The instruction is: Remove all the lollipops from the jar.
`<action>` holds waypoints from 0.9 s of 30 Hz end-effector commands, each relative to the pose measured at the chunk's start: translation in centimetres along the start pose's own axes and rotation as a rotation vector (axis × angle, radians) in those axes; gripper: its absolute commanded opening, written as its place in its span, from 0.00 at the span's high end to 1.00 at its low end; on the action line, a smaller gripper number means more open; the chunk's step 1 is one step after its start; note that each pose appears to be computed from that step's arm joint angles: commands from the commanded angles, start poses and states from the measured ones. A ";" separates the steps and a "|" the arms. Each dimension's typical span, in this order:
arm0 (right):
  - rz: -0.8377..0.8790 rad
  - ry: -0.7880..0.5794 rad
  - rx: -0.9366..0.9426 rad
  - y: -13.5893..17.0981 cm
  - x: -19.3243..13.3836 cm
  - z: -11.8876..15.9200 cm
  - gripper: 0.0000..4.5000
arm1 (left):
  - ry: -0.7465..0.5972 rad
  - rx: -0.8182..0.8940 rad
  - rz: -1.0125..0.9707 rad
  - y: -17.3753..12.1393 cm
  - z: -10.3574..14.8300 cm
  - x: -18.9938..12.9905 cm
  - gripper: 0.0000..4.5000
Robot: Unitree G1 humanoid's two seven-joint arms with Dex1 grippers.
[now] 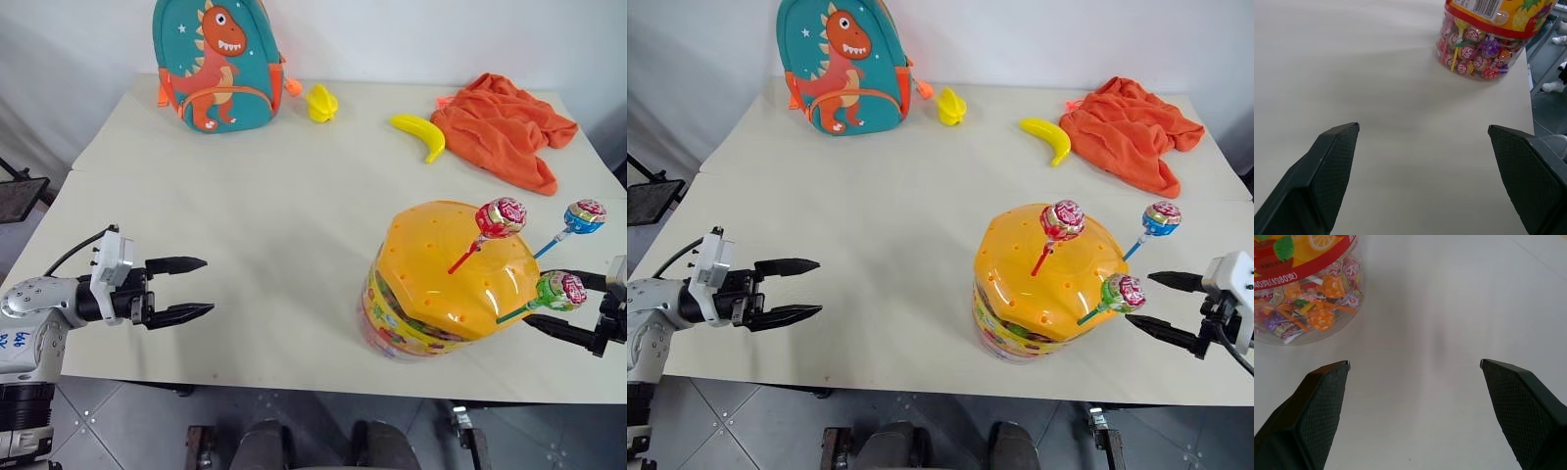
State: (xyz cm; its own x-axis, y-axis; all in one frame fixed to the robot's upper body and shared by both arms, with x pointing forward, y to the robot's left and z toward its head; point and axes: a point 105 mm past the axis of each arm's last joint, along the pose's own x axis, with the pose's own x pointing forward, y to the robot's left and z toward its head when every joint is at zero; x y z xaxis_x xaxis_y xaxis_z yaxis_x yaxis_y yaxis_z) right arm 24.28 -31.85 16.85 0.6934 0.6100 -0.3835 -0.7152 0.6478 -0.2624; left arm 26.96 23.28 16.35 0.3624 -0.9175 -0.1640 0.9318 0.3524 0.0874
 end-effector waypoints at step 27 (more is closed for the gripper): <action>-0.050 -0.076 -0.009 -0.6 -3.2 3.0 0.01 | -0.124 0.423 -0.350 0.5 16.3 8.7 0.00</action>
State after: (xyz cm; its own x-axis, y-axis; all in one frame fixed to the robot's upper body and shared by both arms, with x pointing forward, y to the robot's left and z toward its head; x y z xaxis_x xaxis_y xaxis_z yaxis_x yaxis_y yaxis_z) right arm 23.03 -33.19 19.13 0.7232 0.5944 -0.3515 -0.6836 0.6884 -0.2424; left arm 30.76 13.63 30.30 0.0567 -0.9907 -0.1235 0.9148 0.0020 0.4038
